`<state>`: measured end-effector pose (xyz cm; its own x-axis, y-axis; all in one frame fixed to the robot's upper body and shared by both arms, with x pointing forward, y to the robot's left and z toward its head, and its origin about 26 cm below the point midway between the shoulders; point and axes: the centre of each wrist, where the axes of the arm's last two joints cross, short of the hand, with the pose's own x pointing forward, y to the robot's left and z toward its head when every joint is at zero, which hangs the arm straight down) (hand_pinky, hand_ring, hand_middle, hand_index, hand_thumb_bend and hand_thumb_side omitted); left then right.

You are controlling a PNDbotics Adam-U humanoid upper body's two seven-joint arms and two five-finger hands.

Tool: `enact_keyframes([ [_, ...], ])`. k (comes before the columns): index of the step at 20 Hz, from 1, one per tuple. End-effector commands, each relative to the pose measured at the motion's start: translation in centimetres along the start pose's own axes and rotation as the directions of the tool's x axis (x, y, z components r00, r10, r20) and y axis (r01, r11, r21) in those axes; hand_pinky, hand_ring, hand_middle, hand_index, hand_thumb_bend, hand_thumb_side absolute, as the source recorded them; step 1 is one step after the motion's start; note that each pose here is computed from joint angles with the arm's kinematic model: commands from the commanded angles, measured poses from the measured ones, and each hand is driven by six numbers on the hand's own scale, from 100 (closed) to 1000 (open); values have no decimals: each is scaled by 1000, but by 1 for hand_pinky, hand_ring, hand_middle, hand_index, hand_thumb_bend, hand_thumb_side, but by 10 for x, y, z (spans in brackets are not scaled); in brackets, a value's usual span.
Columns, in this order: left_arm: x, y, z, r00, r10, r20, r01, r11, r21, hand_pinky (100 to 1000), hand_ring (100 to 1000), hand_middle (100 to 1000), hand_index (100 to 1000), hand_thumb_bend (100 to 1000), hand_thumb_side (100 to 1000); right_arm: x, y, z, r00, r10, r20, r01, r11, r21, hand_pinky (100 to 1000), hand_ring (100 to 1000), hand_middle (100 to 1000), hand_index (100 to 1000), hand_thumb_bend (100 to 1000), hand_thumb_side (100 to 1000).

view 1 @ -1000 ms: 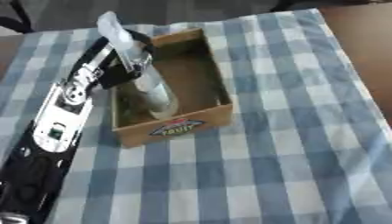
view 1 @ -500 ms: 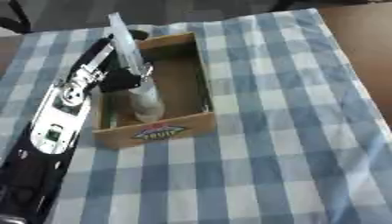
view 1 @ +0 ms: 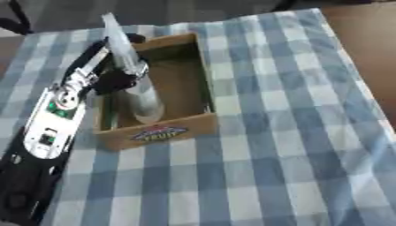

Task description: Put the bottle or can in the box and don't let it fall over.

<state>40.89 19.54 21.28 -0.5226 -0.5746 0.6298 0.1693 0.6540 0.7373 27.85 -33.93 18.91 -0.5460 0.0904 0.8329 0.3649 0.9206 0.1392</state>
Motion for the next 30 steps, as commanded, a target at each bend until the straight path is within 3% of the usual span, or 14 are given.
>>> enact_keyframes([
  [1, 7, 18, 5, 999, -46, 21, 45, 998, 34, 1000, 1000, 835, 878, 100, 344, 10, -2, -4, 999, 22, 41, -23, 1000, 15, 742, 693, 855, 748, 271, 218],
  [2, 7, 18, 6, 999, -51, 18, 50, 998, 36, 1000, 1000, 835, 878, 100, 338, 10, -2, -4, 999, 22, 42, -23, 1000, 16, 742, 693, 855, 748, 271, 218],
  [3, 7, 19, 8, 998, -57, 17, 56, 998, 37, 1000, 1000, 835, 880, 100, 229, 10, -2, -4, 999, 23, 42, -23, 1000, 15, 742, 693, 855, 748, 271, 217],
  [4, 8, 19, 9, 998, -62, 17, 61, 997, 35, 1000, 1000, 835, 880, 100, 195, 10, -2, -5, 999, 23, 43, -23, 1000, 15, 742, 693, 855, 748, 271, 217],
  [6, 9, 20, 12, 998, -65, 18, 65, 997, 32, 1000, 1000, 836, 880, 100, 175, 10, -2, -5, 999, 24, 43, -25, 1000, 15, 742, 693, 856, 748, 271, 217],
  [16, 6, 25, 24, 999, -43, 2, 43, 999, 24, 1000, 1000, 838, 877, 100, 209, 10, -2, -5, 999, 25, 43, -26, 1000, 16, 742, 693, 856, 748, 268, 219],
  [23, 0, 24, 29, 1000, -1, -18, 1, 1000, -1, 1000, 1000, 831, 868, 100, 322, 10, -2, -5, 999, 28, 42, -28, 999, 18, 742, 693, 856, 748, 266, 220],
  [30, -14, 14, 29, 997, 29, -76, -33, 998, -53, 1000, 1000, 822, 856, 100, 361, 10, -2, -5, 999, 27, 43, -28, 999, 21, 742, 694, 857, 748, 264, 221],
])
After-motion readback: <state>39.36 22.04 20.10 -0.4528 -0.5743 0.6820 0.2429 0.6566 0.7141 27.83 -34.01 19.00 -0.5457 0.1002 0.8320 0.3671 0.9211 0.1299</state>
